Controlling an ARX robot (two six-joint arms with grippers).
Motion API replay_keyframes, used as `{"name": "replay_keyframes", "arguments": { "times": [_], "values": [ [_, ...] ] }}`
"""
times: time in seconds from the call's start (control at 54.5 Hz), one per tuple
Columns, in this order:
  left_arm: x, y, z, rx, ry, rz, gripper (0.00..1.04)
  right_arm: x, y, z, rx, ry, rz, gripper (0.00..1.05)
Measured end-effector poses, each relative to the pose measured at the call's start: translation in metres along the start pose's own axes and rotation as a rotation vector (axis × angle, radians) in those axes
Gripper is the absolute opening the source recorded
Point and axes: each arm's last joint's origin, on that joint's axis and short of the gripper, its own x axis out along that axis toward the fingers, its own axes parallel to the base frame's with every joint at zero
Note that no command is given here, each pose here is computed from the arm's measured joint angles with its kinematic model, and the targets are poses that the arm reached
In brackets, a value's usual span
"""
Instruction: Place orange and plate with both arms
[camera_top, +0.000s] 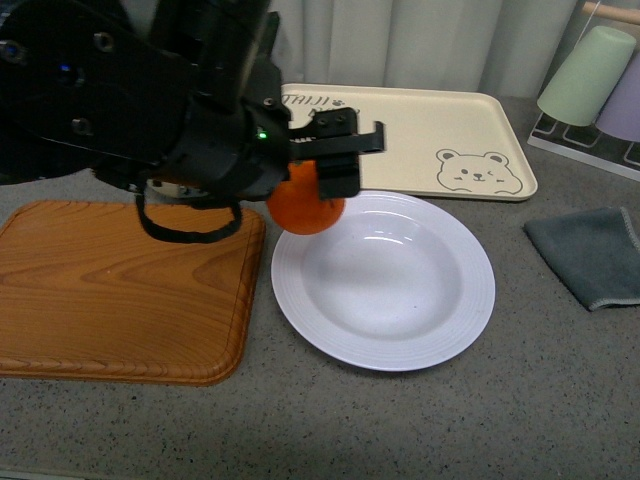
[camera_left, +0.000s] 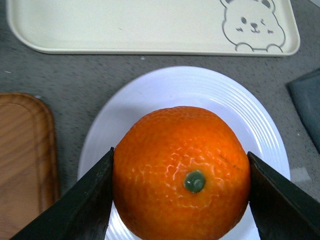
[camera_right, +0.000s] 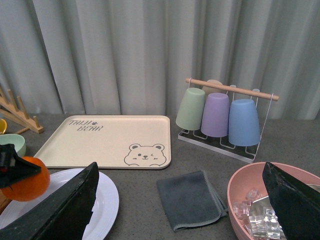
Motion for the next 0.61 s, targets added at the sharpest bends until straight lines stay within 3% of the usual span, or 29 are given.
{"name": "replay_keyframes", "arguments": {
  "times": [0.312,0.605],
  "values": [
    [0.013,-0.024,-0.032,0.006,0.089,-0.021,0.67,0.000,0.000,0.000,0.000,0.000,0.000,0.96],
    [0.020,-0.024,-0.030,-0.054,0.119,-0.027,0.67,0.000,0.000,0.000,0.000,0.000,0.000,0.96]
  ]
}}
